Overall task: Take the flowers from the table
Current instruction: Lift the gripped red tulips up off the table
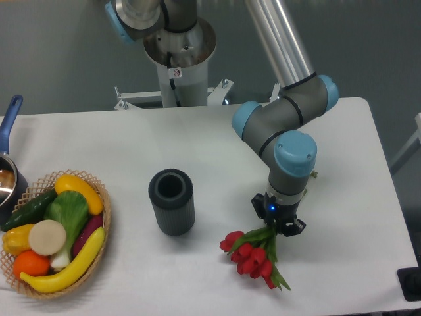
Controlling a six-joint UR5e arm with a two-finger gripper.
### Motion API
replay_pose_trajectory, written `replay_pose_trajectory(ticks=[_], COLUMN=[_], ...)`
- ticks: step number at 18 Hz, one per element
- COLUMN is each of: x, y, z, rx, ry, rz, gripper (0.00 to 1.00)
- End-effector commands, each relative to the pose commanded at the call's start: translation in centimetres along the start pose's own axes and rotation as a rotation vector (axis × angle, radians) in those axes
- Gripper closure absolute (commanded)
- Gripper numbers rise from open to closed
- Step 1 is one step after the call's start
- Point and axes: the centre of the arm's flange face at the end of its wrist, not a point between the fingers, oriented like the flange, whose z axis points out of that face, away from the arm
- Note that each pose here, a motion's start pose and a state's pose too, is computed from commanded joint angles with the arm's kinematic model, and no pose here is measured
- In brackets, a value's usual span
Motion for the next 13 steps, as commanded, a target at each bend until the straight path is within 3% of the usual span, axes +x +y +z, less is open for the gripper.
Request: replay_pose_trajectory(ticks=[2, 9, 13], x=[-0.5, 0.4, 0.7], y=[0.0, -2.1, -2.7], z=[-4.3, -12.0, -15.1], rx=[0.125, 0.418, 0.501], ry=[-0.026, -0.022, -0.024], rz=[-0.032, -0.124, -0.154], gripper=[0.87, 0.87, 0.87])
